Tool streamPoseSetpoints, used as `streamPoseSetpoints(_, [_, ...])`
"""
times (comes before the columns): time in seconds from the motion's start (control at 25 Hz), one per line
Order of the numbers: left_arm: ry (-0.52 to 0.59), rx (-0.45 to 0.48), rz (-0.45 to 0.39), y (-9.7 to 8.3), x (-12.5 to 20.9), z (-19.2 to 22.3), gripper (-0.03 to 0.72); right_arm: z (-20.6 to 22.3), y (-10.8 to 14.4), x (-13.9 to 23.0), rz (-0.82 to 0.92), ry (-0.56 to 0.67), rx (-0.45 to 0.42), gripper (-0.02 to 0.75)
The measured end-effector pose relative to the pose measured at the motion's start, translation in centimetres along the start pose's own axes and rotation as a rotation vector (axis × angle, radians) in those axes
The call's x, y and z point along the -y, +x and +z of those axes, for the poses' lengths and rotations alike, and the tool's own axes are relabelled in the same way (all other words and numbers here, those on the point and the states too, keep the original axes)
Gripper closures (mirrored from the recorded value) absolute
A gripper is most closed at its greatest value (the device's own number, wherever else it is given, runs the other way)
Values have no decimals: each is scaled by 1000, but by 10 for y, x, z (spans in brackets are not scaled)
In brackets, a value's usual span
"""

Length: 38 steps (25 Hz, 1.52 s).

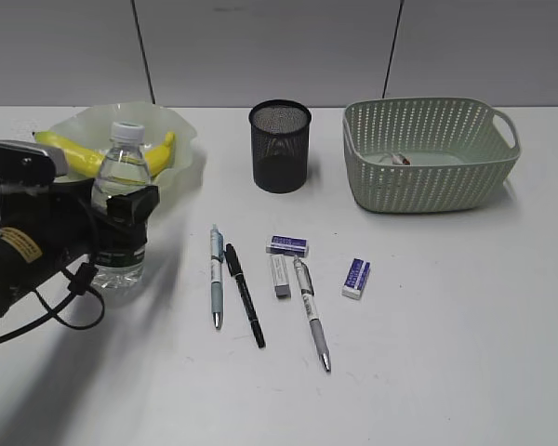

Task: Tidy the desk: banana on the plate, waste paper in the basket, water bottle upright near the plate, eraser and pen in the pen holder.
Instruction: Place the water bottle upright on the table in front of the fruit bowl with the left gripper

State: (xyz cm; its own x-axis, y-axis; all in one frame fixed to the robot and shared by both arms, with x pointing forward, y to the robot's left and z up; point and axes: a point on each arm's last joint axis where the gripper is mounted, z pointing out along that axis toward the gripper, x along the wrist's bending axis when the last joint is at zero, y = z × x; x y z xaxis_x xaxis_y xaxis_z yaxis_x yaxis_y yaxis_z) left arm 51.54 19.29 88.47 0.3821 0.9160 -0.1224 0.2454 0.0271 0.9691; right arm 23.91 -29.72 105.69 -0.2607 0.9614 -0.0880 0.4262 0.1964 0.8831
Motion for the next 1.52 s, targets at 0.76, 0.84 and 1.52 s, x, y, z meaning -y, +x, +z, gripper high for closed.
streamPoseSetpoints(0.76, [-77,41,22,-4,-20,15,167,0,0,0,0,0,0,189])
streamPoseSetpoints(0.84, [-81,40,22,-4,-21,16,167,0,0,0,0,0,0,188])
streamPoseSetpoints(1.52, [-33,78,29,-6,2,15,143,0,0,0,0,0,0,189])
